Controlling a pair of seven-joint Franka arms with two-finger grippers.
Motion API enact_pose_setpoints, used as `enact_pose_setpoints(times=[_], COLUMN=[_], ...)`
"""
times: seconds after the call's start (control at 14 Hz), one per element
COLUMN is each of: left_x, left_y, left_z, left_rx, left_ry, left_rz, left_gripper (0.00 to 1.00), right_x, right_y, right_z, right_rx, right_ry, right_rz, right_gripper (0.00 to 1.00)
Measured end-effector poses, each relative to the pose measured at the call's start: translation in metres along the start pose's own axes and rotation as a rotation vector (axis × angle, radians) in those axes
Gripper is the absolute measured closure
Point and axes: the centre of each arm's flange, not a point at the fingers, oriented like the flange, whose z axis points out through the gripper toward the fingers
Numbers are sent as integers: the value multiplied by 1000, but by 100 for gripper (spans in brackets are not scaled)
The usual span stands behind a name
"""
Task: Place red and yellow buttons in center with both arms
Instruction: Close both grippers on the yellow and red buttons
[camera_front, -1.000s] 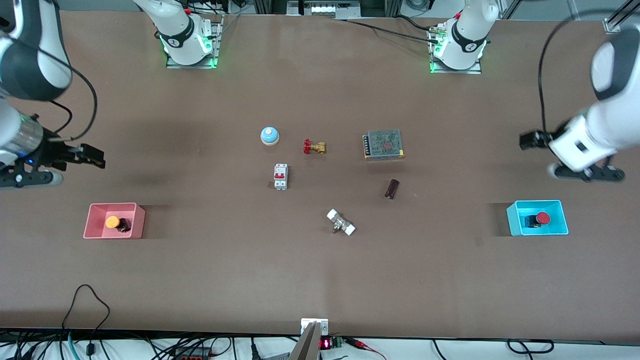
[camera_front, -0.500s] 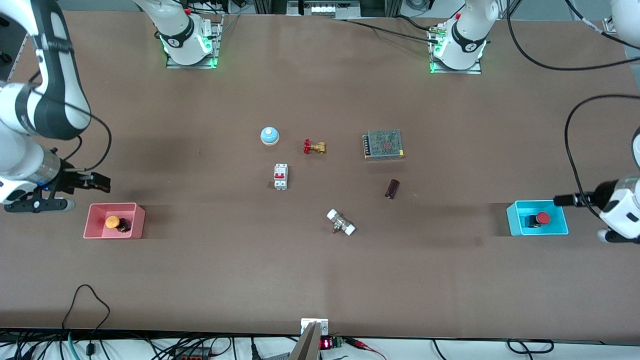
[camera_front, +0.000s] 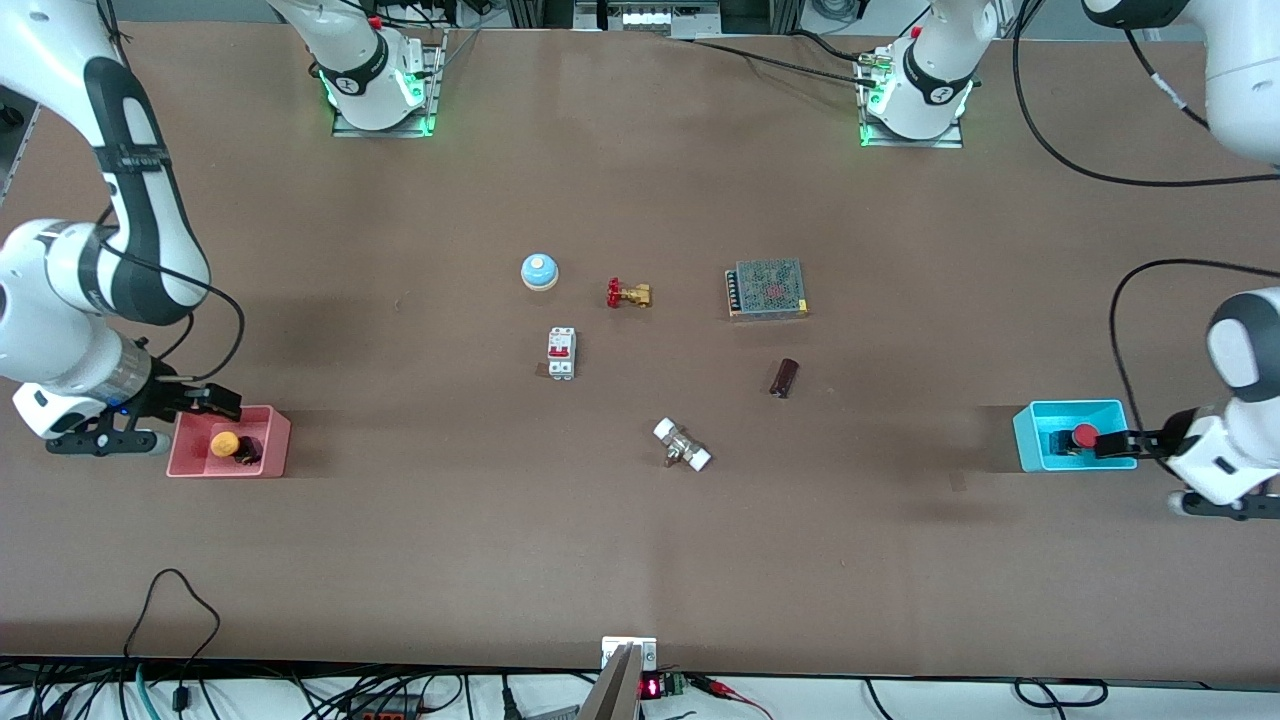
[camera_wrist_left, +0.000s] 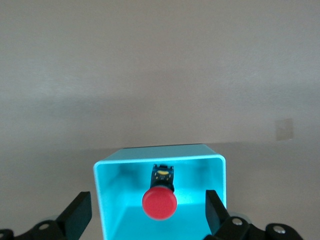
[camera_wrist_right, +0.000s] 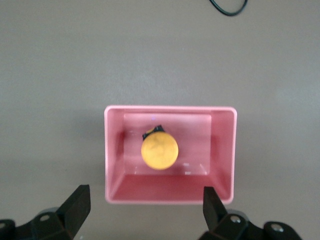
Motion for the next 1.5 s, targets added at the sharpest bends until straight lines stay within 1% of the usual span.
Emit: enact_pose_setpoints(times=[0.21, 0.29, 0.43, 0.57, 0.93, 1.0, 1.14, 1.21, 1.29, 1.36, 1.5], left_x=[-12, -15, -17, -22, -24, -25, -29, -31, -33, -33, -33], left_y=[2, 1, -5, -9, 2, 2, 4, 5, 6, 7, 5], left_z=[32, 37, 42, 48, 56, 57, 65, 69, 72, 73, 73], left_rx=[-7, -8, -8, -11, -22, -22, -27, -29, -31, -31, -30], left_ry=[-8, -12, -3, -11, -24, -26, -41, -50, -55, -57, -51], left_rz=[1, -1, -9, -16, -3, -3, -2, -1, 0, 1, 0], left_gripper=[0, 2, 3, 4, 6, 8, 8, 14, 14, 20, 42], right_x=[4, 5, 4, 3, 1, 3, 5, 6, 7, 7, 7], right_y=[0, 0, 0, 3, 15, 17, 17, 17, 18, 18, 17], right_z=[14, 18, 29, 38, 44, 45, 50, 53, 56, 60, 67], right_rx=[-6, -7, -6, -8, -12, -12, -12, -12, -13, -12, -10], right_ry=[39, 43, 35, 40, 46, 47, 46, 48, 51, 51, 47], right_rz=[-26, -38, -86, -122, -113, -111, -111, -111, -110, -110, -110], right_gripper=[0, 0, 0, 0, 0, 0, 0, 0, 0, 0, 0])
